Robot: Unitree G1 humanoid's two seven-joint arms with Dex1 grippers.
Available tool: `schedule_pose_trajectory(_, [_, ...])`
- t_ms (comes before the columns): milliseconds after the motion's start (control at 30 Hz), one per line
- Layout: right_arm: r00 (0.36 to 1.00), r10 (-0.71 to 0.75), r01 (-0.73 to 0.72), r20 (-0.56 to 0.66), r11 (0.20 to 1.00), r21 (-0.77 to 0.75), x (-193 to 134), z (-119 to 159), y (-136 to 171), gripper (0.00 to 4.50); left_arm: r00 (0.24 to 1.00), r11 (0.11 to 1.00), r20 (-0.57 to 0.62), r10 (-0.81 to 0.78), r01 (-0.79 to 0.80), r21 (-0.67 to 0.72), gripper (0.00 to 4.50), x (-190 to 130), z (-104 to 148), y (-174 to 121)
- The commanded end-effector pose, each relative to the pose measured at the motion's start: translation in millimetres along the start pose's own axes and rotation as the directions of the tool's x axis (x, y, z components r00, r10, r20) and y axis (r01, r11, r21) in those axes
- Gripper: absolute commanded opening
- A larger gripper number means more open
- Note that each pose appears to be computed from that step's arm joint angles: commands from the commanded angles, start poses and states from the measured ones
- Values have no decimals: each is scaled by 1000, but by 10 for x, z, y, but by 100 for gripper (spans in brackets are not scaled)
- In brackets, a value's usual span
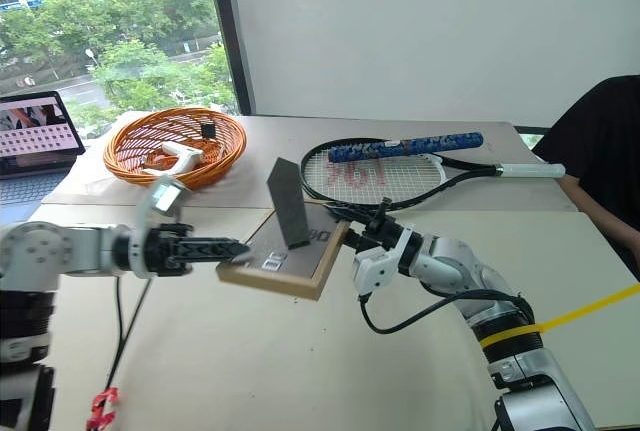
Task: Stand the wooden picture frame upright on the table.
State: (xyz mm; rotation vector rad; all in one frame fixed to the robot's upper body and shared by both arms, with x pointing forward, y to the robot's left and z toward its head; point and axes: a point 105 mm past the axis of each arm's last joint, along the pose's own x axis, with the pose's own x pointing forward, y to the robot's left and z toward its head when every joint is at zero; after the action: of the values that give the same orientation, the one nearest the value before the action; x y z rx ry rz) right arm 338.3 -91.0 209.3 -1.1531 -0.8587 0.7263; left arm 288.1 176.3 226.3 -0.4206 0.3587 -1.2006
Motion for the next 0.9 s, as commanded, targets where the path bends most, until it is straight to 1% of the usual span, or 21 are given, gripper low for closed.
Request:
schedule_pose_trajectory(33, [991, -114, 129, -71, 955, 266, -26, -191, -312, 131, 995, 984, 98, 23, -40, 176, 450, -274, 174, -100])
schedule_pose_trajectory(67, [994, -44, 92, -105, 854, 512, -3, -297, -219, 131, 993, 974, 105, 51, -73, 216, 450, -340, 161, -84])
schedule_pose_trajectory(100, [997, 18, 38, -76, 738, 674, 19, -304, -120, 131, 992, 965, 108, 68, -92, 245, 450, -378, 149, -74])
schedule_pose_trajectory(133, [997, 64, -15, -33, 635, 772, 34, -273, -59, 131, 991, 948, 99, 85, -111, 299, 450, -379, 120, -63])
schedule_pose_trajectory(167, [994, 101, -35, -27, 562, 826, 37, -276, -29, 130, 993, 928, 77, 87, -109, 356, 450, -353, 70, -68])
schedule_pose_trajectory(233, [981, 193, -66, -24, 445, 893, 35, -283, 53, 130, 994, 893, 44, 104, -112, 437, 450, -315, -35, -35])
schedule_pose_trajectory(267, [975, 224, -83, 2, 353, 932, 47, -246, 83, 130, 993, 879, 36, 110, -114, 463, 450, -290, -74, -23])
schedule_pose_trajectory(367, [961, 270, -103, 55, 166, 981, 78, -163, 138, 130, 991, 840, 35, 127, -126, 527, 450, -219, -128, 4])
schedule_pose_trajectory(400, [956, 289, -98, 58, 128, 987, 84, -162, 169, 130, 990, 829, 32, 134, -130, 544, 450, -202, -147, 19])
schedule_pose_trajectory(467, [952, 303, -85, 49, 107, 991, 105, -177, 197, 130, 988, 809, 26, 152, -139, 572, 450, -181, -173, 52])
schedule_pose_trajectory(500, [951, 306, -64, 44, 57, 996, 113, -199, 225, 130, 988, 802, 32, 154, -144, 580, 450, -176, -170, 58])
schedule_pose_trajectory(600, [946, 324, 9, -13, 12, 1000, 116, -353, 346, 130, 987, 794, 48, 154, -152, 589, 450, -183, -162, 69])
schedule_pose_trajectory(767, [929, 358, 110, -99, -10, 994, 68, -574, 567, 130, 982, 773, 49, 181, -173, 610, 450, -225, -195, 135])
schedule_pose_trajectory(833, [929, 355, 130, -104, -48, 990, 60, -605, 632, 130, 981, 769, 51, 187, -179, 614, 450, -237, -201, 153])
schedule_pose_trajectory(900, [927, 366, 129, -85, -97, 987, 47, -578, 704, 130, 980, 762, 59, 192, -187, 620, 450, -245, -194, 164])
